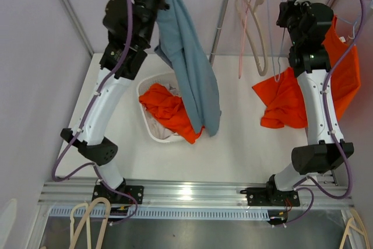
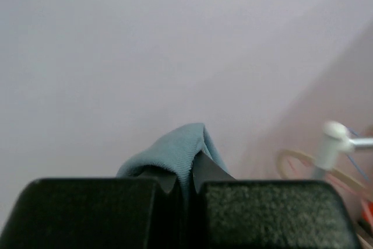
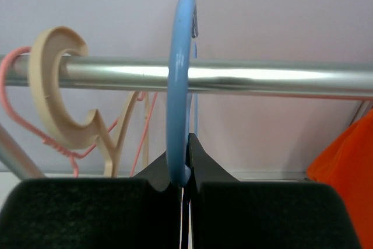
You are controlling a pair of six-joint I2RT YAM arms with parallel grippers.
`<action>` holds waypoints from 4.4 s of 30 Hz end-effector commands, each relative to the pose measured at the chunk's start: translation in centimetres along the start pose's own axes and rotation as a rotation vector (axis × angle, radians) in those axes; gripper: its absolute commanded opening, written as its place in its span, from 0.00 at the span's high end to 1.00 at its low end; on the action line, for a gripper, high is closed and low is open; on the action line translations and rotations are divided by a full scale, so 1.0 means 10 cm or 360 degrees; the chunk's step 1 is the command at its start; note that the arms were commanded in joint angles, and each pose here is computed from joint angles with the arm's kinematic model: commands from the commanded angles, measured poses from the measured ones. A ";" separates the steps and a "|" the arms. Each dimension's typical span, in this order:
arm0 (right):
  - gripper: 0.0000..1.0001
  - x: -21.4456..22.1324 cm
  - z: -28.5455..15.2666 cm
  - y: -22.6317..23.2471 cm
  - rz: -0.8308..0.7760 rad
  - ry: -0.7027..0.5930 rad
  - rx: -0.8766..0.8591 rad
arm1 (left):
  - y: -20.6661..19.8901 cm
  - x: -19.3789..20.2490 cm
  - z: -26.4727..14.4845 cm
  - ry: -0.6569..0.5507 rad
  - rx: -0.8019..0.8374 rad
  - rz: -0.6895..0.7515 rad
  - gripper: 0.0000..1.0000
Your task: Remove the t-shirt from the hanger
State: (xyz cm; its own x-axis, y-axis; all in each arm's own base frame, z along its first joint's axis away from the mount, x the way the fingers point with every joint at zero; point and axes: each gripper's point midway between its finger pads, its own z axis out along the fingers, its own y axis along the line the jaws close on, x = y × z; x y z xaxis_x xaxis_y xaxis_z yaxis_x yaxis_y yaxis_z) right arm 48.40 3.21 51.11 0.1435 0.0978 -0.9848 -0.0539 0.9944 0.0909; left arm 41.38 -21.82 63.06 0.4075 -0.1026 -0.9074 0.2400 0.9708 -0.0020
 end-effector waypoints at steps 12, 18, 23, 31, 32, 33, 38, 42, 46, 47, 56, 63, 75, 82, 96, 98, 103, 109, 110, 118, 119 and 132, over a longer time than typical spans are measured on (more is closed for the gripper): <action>1.00 -0.07 0.46 0.05 -0.0013 -0.0163 -0.0044 | 1.44 0.12 -0.28 -0.0048 -0.0423 -0.0096 0.99; 1.00 -0.05 0.44 0.21 -0.0019 -0.0145 -0.0119 | 1.14 1.02 -0.54 0.0191 -0.0293 -0.0247 0.99; 1.00 -0.04 0.45 0.37 -0.0024 -0.0139 -0.0179 | 0.78 1.11 -0.75 0.0253 -0.0192 -0.0280 0.99; 1.00 0.14 0.58 0.46 -0.0026 -0.0025 -0.0195 | 0.46 0.32 -0.62 0.0118 0.0015 -0.0248 0.99; 1.00 0.17 0.59 0.46 -0.0024 -0.0015 -0.0194 | 0.41 0.24 -0.63 0.0102 0.0050 -0.0267 0.99; 1.00 0.18 0.59 0.47 -0.0024 -0.0012 -0.0199 | 0.36 0.17 -0.64 0.0084 0.0076 -0.0270 0.99; 1.00 0.34 0.65 0.52 -0.0015 0.0039 -0.0224 | 0.22 -0.27 -0.69 -0.0024 0.0151 -0.0299 0.99; 1.00 0.40 0.65 0.55 -0.0024 0.0066 -0.0235 | 0.17 -0.29 -0.62 -0.0008 0.0183 -0.0280 0.99; 1.00 0.47 0.65 0.54 -0.0030 0.0090 -0.0228 | 0.10 -0.47 -0.57 -0.0038 0.0218 -0.0288 0.99; 1.00 0.48 0.65 0.55 -0.0027 0.0090 -0.0231 | 0.09 -0.44 -0.56 -0.0024 0.0224 -0.0297 0.99; 1.00 0.43 0.65 0.57 -0.0033 0.0076 -0.0244 | -0.04 0.54 -0.79 0.0269 0.0217 -0.0449 0.99; 1.00 0.40 0.62 0.56 -0.0038 0.0070 -0.0237 | -0.08 1.64 -1.36 0.0662 0.0062 -0.0548 0.99; 1.00 0.17 0.45 0.65 -0.0036 0.0027 -0.0286 | -0.07 4.20 -2.27 0.1833 -0.0272 -0.0740 0.99; 1.00 -0.06 0.23 0.73 -0.0043 -0.0011 -0.0332 | -0.16 4.94 -2.61 0.2232 -0.0305 -0.0938 0.99; 1.00 -0.06 0.17 0.64 -0.0103 -0.0010 -0.0256 | -0.25 5.02 -2.71 0.2290 -0.0211 -0.1046 0.52; 1.00 -0.05 0.22 0.61 -0.0118 -0.0015 -0.0232 | -0.23 5.03 -2.75 0.2304 -0.0219 -0.1035 0.51; 1.00 -0.11 0.38 0.56 -0.0137 -0.0026 -0.0208 | -0.17 4.89 -2.72 0.2213 -0.0262 -0.1017 0.01; 1.00 -0.12 0.45 0.55 -0.0136 -0.0032 -0.0201 | -0.12 4.41 -2.69 0.1904 -0.0279 -0.0853 0.00; 1.00 -0.09 0.48 0.54 -0.0134 -0.0024 -0.0198 | -0.06 4.19 -2.59 0.1770 -0.0294 -0.0804 0.00; 1.00 0.11 0.58 0.53 -0.0128 0.0032 -0.0194 | -0.26 3.19 -2.45 0.1347 -0.0094 -0.0727 0.01; 1.00 0.13 0.59 0.53 -0.0126 0.0040 -0.0193 | -0.26 3.12 -2.42 0.1333 -0.0087 -0.0739 0.00; 0.78 0.35 0.61 0.52 -0.0126 0.0116 -0.0191 | -0.05 2.60 -2.32 0.1136 -0.0121 -0.0676 0.01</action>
State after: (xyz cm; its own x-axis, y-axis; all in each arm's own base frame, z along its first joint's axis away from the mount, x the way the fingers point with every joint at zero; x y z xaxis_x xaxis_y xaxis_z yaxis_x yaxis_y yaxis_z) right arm 54.89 9.34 47.96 0.0495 0.0123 -0.9987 -0.1729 0.9849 0.0035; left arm 31.60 -21.09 26.07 -0.4585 -0.3009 -0.8362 0.1597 0.8977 -0.4106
